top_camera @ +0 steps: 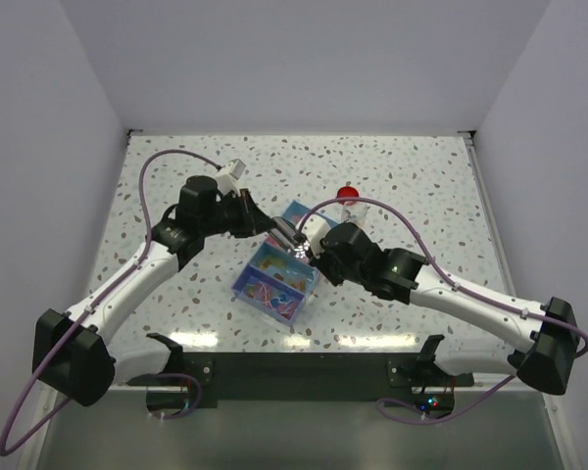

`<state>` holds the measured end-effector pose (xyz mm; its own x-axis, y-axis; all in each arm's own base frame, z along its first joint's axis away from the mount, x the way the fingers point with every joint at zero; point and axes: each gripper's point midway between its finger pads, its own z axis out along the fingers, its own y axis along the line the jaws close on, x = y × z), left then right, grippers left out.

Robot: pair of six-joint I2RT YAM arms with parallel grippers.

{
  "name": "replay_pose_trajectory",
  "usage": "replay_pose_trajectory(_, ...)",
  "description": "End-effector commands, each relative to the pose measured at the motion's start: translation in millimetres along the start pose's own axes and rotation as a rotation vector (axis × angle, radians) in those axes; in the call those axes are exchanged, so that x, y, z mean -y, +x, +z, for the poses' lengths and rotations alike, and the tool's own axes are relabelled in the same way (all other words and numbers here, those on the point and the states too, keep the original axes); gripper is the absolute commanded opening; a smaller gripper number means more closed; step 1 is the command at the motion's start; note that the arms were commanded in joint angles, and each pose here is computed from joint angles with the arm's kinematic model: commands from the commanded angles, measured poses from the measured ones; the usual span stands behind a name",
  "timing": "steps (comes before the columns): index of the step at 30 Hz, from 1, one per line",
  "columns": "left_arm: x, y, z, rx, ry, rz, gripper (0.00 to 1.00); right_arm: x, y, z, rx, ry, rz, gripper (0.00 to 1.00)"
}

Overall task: Pack the candies
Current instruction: Adjust the spatula.

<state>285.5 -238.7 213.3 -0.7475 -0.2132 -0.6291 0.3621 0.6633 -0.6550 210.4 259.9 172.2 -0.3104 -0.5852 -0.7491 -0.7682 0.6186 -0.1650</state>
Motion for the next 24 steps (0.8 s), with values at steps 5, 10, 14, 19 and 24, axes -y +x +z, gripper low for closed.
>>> replay_pose_trajectory(5, -1.7, -27.1, -6.7, 0.089, 0.070, -0.239, 0.00, 7.5, -42.6, -19.7, 0.220, 0.027, 0.095, 0.32)
replay_pose_trajectory(10, -0.7, -37.5, -15.6, 0.124, 0.141, -0.380, 0.00, 18.3, -50.0, -34.2, 0.335, 0.035, 0.176, 0.56)
replay_pose_trajectory(14, -0.7, -39.1, -19.7, 0.129, 0.170, -0.487, 0.00, 29.4, -54.5, -44.0, 0.402, -0.011, 0.244, 0.60)
replay_pose_trajectory(19, 6.4, -36.9, -20.4, 0.109, 0.225, -0.566, 0.00, 36.2, -57.9, -43.3, 0.436, -0.119, 0.260, 0.54)
replay_pose_trajectory(24, 4.6, -33.4, -19.5, 0.105, 0.233, -0.634, 0.00, 35.2, -78.1, -44.6, 0.477, -0.173, 0.231, 0.54)
